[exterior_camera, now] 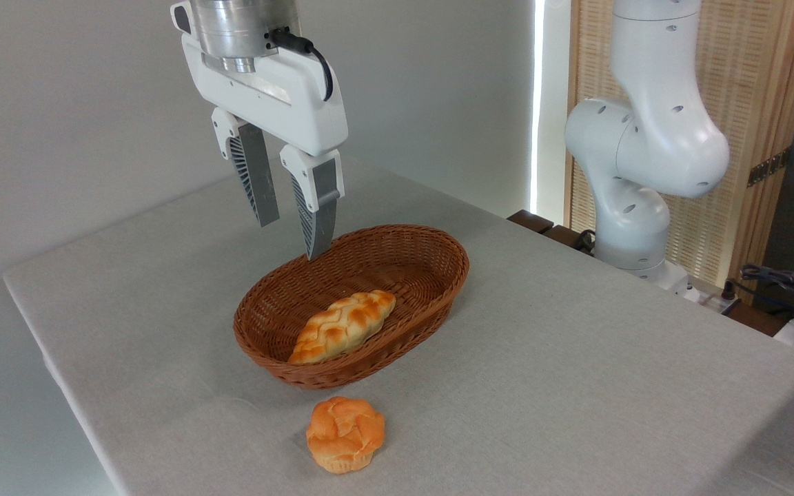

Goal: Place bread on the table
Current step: 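Lower the open gripper into the wicker basket over the braided bread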

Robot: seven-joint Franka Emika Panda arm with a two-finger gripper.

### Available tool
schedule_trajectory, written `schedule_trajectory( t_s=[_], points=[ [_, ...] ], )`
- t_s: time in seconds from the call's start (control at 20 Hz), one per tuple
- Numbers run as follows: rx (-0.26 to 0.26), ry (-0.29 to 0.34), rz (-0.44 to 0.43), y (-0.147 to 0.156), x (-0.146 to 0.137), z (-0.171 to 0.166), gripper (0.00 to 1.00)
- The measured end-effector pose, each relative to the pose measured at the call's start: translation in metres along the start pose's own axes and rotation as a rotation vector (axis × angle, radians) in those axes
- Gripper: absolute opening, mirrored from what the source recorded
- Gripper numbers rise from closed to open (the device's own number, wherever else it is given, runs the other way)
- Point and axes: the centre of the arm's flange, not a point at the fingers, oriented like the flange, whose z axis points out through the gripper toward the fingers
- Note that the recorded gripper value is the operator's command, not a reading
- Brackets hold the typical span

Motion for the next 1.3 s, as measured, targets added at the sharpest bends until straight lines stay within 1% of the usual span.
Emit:
schedule_trajectory(
  t_s=[0.75,0.8,0.95,1.0,1.1,1.2,1.3],
  points=[
    [0.004,0.005,0.000,0.003,-0.003,-0.004,1.00],
    [0.007,0.010,0.000,0.004,-0.005,-0.005,1.00],
    [0.040,0.052,0.000,0.011,-0.014,-0.002,1.00],
    [0.044,0.057,0.004,0.015,-0.017,0.003,1.00],
    [0.033,0.044,0.021,0.029,-0.020,0.021,1.00],
    [0.024,0.031,0.038,0.043,-0.024,0.049,1.00],
    [0.025,0.030,0.046,0.050,-0.027,0.080,1.00]
  ],
)
